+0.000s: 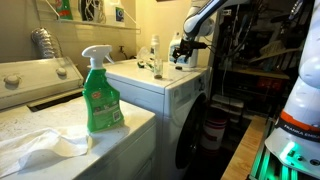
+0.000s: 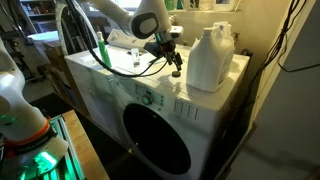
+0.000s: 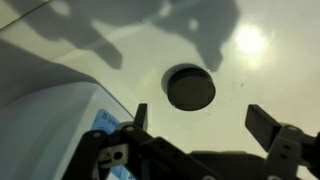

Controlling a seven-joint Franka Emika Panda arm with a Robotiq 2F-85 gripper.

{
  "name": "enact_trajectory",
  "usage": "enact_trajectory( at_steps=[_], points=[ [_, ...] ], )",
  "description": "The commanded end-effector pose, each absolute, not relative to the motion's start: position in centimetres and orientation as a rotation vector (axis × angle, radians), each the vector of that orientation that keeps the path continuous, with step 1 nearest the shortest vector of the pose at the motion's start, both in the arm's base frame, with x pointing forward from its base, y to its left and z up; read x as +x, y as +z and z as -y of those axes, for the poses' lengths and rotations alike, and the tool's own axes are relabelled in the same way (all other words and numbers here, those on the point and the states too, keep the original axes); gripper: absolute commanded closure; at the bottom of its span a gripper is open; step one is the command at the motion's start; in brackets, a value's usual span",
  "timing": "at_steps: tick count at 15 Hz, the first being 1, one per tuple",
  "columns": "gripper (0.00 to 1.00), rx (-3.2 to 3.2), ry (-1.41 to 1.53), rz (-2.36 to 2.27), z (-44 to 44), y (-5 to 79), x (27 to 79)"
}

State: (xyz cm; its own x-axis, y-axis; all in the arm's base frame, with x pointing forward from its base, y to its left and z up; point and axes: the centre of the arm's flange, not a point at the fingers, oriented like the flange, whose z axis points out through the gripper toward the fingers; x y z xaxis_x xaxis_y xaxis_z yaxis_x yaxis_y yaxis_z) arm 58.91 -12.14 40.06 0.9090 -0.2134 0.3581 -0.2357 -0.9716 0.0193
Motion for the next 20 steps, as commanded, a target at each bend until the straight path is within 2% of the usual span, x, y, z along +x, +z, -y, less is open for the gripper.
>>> enact_trajectory(
  at_steps=[1, 14, 19, 20],
  points=[
    [0.00, 3.027, 0.456, 0.375, 12.7, 39.3, 60.4],
    [0.00, 3.061, 0.266, 0.419, 13.6, 38.5, 61.7],
    [0.08, 3.057, 0.253, 0.440, 13.8, 38.3, 62.1],
    [0.12, 3.060, 0.252, 0.444, 13.9, 38.3, 62.3]
  ],
)
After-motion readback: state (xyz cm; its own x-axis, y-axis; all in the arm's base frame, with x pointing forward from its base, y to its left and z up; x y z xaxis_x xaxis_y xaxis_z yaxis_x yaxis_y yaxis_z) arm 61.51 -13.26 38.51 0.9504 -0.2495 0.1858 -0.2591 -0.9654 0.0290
